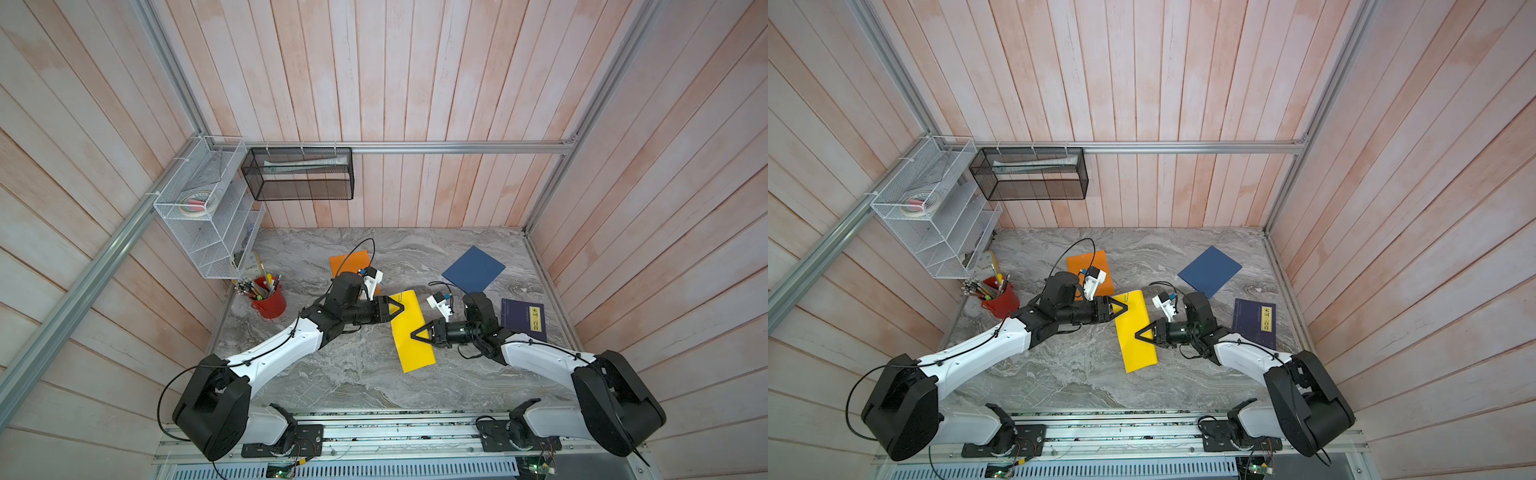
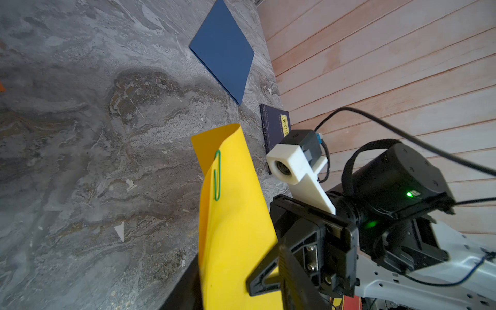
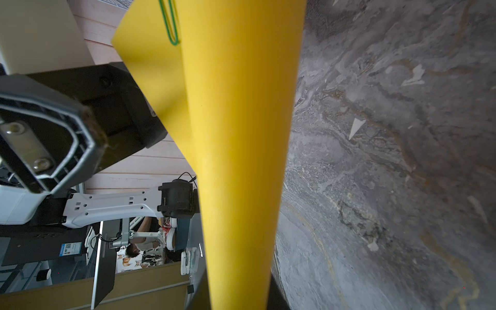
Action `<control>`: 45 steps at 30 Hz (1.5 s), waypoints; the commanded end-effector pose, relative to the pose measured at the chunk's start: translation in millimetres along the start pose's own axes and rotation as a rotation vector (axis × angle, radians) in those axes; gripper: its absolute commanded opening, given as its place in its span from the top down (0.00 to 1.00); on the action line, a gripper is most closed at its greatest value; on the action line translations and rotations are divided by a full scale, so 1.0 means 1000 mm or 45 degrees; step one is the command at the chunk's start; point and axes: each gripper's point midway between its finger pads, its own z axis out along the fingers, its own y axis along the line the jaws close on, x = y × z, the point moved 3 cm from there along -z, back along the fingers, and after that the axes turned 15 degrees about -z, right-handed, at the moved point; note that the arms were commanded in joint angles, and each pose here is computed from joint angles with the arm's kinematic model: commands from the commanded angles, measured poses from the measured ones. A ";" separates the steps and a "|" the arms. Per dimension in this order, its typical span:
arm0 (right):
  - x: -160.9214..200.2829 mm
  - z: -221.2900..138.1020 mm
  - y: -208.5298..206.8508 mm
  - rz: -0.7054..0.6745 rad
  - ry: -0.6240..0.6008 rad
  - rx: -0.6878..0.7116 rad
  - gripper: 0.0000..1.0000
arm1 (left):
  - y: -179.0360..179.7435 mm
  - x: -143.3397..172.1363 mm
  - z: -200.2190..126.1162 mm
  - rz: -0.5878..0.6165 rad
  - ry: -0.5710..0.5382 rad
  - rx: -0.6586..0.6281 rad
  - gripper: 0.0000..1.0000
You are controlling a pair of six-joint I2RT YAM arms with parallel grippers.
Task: Unclip the paperclips from the documents
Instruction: Pick up the document from the center of the board.
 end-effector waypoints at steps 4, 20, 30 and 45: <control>-0.011 0.003 0.005 -0.041 -0.004 -0.004 0.81 | 0.000 0.004 0.008 0.022 0.040 0.026 0.59; -0.007 0.008 0.009 -0.049 0.015 -0.024 0.81 | 0.000 0.000 0.012 0.038 0.022 -0.006 0.79; -0.004 0.007 0.006 -0.053 0.021 0.000 0.74 | 0.003 0.000 0.013 0.039 0.026 -0.031 0.96; -0.006 -0.019 -0.012 -0.146 0.045 0.228 0.41 | -0.002 0.001 -0.003 0.154 0.078 -0.077 1.00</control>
